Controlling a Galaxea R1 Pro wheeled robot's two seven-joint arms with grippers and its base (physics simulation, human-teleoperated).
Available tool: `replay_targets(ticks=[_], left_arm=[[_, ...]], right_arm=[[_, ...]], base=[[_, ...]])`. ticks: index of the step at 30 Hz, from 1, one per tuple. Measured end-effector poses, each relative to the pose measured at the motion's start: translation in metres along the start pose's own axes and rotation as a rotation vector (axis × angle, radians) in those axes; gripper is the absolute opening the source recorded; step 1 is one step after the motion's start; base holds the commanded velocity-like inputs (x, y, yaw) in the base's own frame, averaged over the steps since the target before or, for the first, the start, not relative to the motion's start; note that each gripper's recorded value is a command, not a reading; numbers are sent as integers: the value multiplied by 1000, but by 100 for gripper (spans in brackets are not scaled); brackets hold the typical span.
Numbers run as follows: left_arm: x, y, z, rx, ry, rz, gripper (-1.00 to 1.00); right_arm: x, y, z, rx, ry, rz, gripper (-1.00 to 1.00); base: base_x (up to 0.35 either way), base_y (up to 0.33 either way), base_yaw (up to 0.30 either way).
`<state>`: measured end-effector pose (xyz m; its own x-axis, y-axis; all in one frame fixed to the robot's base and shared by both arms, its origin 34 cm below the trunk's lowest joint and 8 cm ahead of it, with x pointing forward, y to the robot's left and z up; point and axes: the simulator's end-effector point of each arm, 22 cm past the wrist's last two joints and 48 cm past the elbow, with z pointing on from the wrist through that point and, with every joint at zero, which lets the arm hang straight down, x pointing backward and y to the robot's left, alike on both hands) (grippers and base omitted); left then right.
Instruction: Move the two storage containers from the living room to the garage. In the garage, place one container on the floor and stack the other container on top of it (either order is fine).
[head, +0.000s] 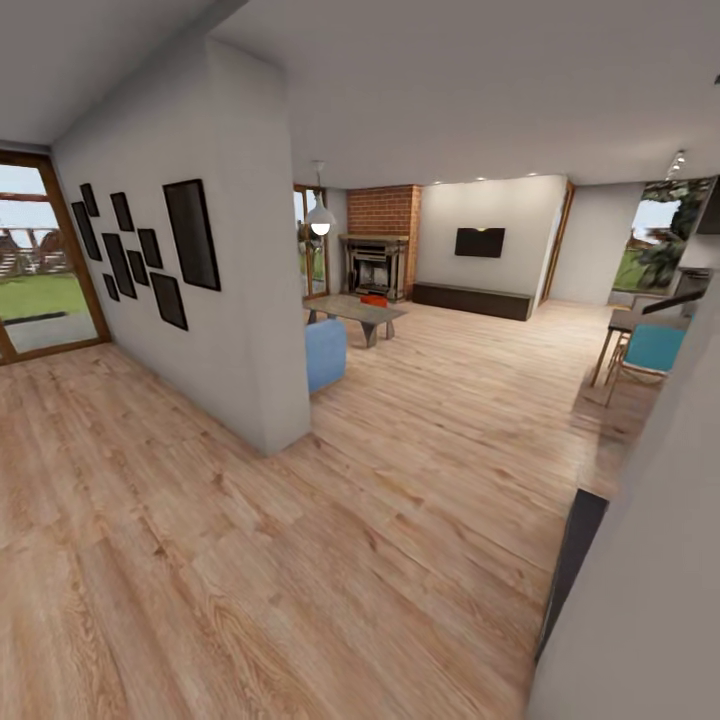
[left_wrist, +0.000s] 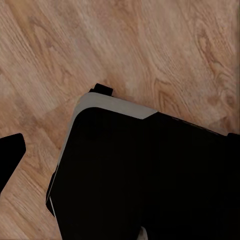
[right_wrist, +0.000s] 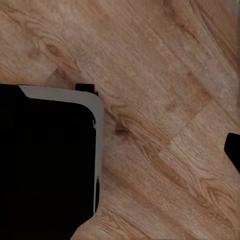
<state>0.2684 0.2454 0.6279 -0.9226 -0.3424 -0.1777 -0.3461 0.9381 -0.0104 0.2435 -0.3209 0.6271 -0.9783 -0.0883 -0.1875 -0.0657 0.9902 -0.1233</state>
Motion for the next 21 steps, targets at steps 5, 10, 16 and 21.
replay_targets(ticks=[5, 10, 16, 21], left_arm=[[-1, 0, 0, 0, -4, -1, 100], [-1, 0, 0, 0, -4, 0, 100], [-1, 0, 0, 0, -5, -1, 100], [-1, 0, 0, 0, -5, -1, 100]], right_arm=[[0, 0, 0, 0, 0, 0, 100], [0, 0, 0, 1, -1, 0, 100], [0, -1, 0, 1, -1, 0, 100], [0, 0, 0, 1, -1, 0, 100]], base=[[324, 0, 0], [324, 0, 0], [324, 0, 0], [324, 0, 0]])
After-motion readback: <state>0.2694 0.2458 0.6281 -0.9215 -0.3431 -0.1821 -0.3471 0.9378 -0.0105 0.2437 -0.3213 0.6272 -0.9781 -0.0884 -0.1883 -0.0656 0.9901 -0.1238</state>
